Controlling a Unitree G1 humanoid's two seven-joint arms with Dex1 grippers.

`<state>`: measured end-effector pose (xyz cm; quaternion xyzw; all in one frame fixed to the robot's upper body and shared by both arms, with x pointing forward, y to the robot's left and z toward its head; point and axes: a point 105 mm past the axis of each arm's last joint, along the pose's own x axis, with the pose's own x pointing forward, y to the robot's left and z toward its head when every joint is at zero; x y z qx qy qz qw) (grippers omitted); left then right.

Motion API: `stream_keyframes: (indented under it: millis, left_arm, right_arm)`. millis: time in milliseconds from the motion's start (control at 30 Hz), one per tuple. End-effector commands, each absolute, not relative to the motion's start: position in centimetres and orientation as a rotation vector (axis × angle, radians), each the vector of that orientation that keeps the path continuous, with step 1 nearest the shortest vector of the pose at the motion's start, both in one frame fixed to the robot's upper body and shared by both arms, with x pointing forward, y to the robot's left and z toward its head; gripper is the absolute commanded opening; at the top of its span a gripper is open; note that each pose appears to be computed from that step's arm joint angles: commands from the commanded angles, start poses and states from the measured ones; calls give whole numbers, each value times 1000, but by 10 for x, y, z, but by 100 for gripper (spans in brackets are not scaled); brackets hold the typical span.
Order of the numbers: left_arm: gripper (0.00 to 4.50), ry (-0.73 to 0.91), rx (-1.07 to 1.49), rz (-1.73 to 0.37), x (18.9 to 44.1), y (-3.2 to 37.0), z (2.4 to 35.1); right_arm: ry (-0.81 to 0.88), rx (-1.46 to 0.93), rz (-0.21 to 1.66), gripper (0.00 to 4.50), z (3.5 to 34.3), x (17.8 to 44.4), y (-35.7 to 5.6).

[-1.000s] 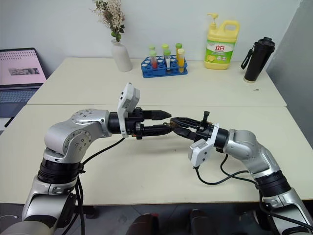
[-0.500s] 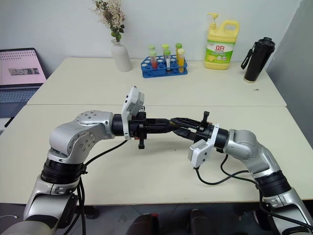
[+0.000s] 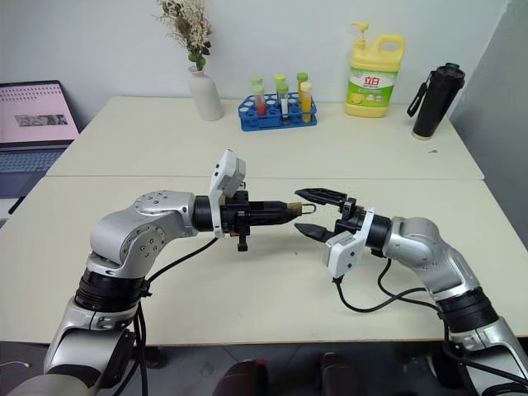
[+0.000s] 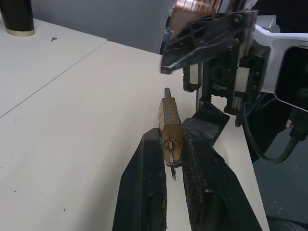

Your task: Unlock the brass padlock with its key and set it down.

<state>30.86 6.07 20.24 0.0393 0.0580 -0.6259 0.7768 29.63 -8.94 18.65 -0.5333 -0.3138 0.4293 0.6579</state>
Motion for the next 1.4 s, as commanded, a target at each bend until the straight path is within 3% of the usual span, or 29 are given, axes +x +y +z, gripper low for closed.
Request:
stream_keyframes:
  millis: [33, 133, 233, 433, 467, 1067, 1400]
  left_arm:
    - [14, 73, 114, -1330, 313, 67, 211]
    - [14, 61, 131, -1313, 317, 67, 212]
    - [14, 61, 130, -1322, 318, 65, 211]
    - [14, 61, 137, -1357, 313, 63, 212]
    - [14, 62, 138, -1362, 312, 63, 212]
    - [14, 93, 183, -1484, 284, 64, 210]
    - [14, 87, 188, -1500, 281, 66, 211]
  right_arm:
    - [-692, -1110, 943, 345, 203, 289, -106]
    - [-712, -1048, 996, 309, 208, 275, -106]
    - [-732, -1011, 1031, 232, 214, 269, -101]
    - [-698, -947, 1108, 14, 213, 265, -89]
    - [-692, -944, 1111, 0, 213, 265, -88]
    - [-649, -991, 1147, 0, 212, 289, -90]
    - [-668, -1047, 1260, 0, 203, 282, -89]
